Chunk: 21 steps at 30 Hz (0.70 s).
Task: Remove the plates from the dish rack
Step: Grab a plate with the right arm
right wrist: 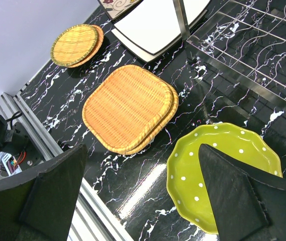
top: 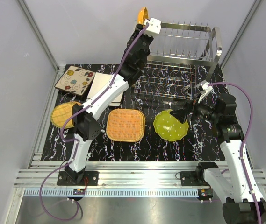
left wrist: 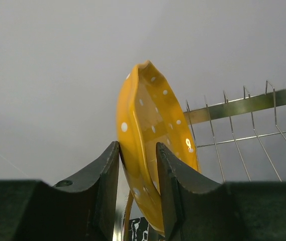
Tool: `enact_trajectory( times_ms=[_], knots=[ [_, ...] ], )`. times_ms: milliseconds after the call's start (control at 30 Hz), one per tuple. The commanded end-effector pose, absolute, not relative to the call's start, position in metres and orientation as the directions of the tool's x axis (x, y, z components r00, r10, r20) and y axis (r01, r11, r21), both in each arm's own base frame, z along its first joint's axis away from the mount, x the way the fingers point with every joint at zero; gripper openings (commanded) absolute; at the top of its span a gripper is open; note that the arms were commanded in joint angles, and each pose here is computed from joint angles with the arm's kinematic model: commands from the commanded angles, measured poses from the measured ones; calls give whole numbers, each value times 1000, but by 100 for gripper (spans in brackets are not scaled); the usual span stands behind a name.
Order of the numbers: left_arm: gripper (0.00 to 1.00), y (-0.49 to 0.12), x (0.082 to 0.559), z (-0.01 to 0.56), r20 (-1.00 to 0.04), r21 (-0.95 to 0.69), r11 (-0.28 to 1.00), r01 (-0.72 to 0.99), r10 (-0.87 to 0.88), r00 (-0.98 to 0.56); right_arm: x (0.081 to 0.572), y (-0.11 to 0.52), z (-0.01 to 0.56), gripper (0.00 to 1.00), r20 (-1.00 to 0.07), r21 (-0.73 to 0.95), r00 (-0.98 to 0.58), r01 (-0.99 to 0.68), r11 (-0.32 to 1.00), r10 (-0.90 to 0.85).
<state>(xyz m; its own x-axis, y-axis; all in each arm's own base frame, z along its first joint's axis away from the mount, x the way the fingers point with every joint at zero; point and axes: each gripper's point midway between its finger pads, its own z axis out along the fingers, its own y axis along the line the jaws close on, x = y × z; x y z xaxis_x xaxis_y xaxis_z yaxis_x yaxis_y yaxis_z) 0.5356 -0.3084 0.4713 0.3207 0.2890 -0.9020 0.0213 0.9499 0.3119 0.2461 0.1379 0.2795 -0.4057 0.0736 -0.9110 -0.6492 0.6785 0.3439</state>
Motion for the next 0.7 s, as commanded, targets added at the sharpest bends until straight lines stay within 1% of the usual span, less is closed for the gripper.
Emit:
enact_trajectory(
  times_ms=[0,267,667],
  knots=[
    [0,-293,528,514,-870,291,956,-47,285,402,247,137,305,100,-938,300,-336,-669,680,84],
    [0,-278,500,578,-797,236,965,-111,258,546,247,137,306,100,-938,300,-336,-669,680,84],
    [0,-272,481,613,-734,211,971,-112,233,638,248,137,305,100,-937,303,-337,-666,681,88]
  ],
)
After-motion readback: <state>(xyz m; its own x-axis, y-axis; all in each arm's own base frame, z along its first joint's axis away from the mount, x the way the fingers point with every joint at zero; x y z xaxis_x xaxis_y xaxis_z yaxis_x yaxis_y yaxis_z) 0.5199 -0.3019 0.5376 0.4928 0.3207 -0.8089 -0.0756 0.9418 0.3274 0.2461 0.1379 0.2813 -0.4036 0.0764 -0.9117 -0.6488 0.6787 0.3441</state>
